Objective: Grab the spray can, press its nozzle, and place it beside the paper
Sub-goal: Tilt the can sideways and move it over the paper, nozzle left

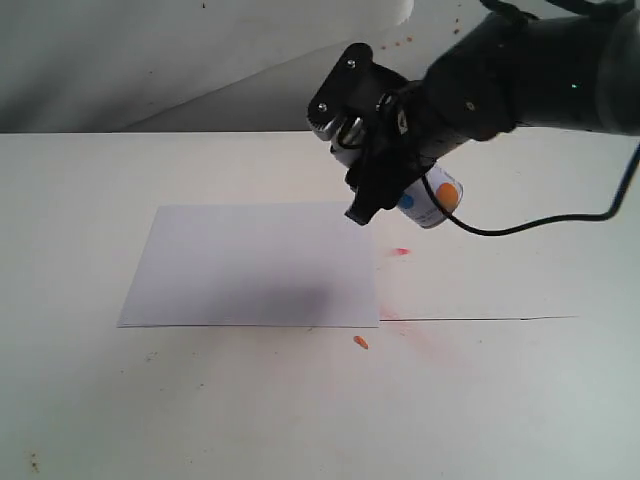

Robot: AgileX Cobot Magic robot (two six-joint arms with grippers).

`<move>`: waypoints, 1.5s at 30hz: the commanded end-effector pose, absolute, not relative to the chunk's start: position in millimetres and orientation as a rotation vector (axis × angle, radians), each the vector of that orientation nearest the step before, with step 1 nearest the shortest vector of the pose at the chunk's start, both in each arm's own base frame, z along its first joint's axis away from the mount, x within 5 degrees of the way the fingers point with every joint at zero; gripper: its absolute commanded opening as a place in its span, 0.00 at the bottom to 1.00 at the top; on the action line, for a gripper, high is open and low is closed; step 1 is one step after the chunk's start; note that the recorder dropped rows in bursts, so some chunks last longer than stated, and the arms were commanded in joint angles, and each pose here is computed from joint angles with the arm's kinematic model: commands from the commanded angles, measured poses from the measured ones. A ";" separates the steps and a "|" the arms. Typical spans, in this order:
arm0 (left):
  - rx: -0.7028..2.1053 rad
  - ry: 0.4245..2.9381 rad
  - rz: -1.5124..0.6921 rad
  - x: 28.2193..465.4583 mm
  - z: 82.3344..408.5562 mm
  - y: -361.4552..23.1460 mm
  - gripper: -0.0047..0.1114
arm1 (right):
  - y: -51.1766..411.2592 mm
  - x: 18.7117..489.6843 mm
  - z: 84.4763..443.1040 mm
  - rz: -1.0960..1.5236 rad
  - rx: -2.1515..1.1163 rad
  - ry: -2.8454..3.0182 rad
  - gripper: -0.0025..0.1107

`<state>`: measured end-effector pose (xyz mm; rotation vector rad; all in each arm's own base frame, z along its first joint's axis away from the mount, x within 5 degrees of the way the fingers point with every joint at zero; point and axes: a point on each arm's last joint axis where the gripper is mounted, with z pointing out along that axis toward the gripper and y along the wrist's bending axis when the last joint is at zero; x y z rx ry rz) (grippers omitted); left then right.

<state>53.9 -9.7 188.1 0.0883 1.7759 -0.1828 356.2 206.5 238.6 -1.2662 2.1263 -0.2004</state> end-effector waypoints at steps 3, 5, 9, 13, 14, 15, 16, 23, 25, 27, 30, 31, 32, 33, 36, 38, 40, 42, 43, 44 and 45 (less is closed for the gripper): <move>0.091 1.769 -0.188 53.8 187.5 -9.9 0.06 | 238.3 357.9 227.7 -0.130 -1.492 2.153 0.02; 0.091 1.769 -0.188 53.8 187.5 -9.9 0.06 | 244.8 359.3 221.3 -0.117 -1.517 2.165 0.02; 0.091 1.769 -0.188 53.8 187.5 -9.9 0.06 | 253.9 362.2 213.0 -0.094 -1.517 2.179 0.02; 0.091 1.769 -0.188 53.8 187.5 -9.9 0.06 | 258.3 367.2 211.8 -0.096 -1.517 2.172 0.02; 0.091 1.769 -0.188 53.8 187.5 -9.9 0.06 | 259.7 370.1 211.2 -0.106 -1.520 2.166 0.02; 0.091 1.769 -0.188 53.8 187.5 -9.9 0.06 | 261.5 373.3 211.1 -0.114 -1.521 2.157 0.02; 0.091 1.769 -0.188 53.8 187.5 -9.9 0.06 | 263.1 375.9 209.0 -0.118 -1.523 2.157 0.02; 0.091 1.769 -0.188 53.8 187.5 -9.9 0.06 | 270.9 387.4 187.9 -0.137 -1.582 2.166 0.02; 0.091 1.769 -0.188 53.8 187.5 -9.9 0.06 | 269.0 385.4 181.7 -0.144 -1.613 2.206 0.02; 0.091 1.769 -0.188 53.8 187.5 -9.9 0.06 | 266.1 382.2 179.6 -0.151 -1.640 2.250 0.02; 0.091 1.769 -0.188 53.8 187.5 -9.9 0.06 | 262.9 377.6 182.6 -0.147 -1.650 2.302 0.02; 0.091 1.769 -0.188 53.8 187.5 -9.9 0.06 | 261.8 376.2 185.6 -0.149 -1.654 2.309 0.02; 0.091 1.769 -0.188 53.8 187.5 -9.9 0.06 | 261.2 375.5 187.6 -0.150 -1.655 2.312 0.02; 0.091 1.769 -0.188 53.8 187.5 -9.9 0.06 | 260.8 374.9 191.0 -0.149 -1.651 2.308 0.02; 0.091 1.769 -0.188 53.8 187.5 -9.9 0.06 | 259.9 373.7 202.1 -0.151 -1.652 2.274 0.02; 0.091 1.769 -0.188 53.8 187.5 -9.9 0.06 | 260.3 374.1 205.7 -0.162 -1.697 2.217 0.02; 0.091 1.769 -0.188 53.8 187.5 -9.9 0.06 | 260.9 374.8 206.0 -0.175 -1.755 2.162 0.02; 0.091 1.769 -0.188 53.8 187.5 -9.9 0.06 | 261.6 377.2 204.4 -0.189 -1.805 2.100 0.02; 0.091 1.769 -0.188 53.8 187.5 -9.9 0.06 | 262.6 378.3 204.0 -0.194 -1.820 2.071 0.02; 0.091 1.769 -0.188 53.8 187.5 -9.9 0.06 | 263.2 380.3 204.7 -0.201 -1.829 2.034 0.02; 0.091 1.769 -0.188 53.8 187.5 -9.9 0.06 | 264.9 382.0 203.4 -0.211 -1.857 1.984 0.02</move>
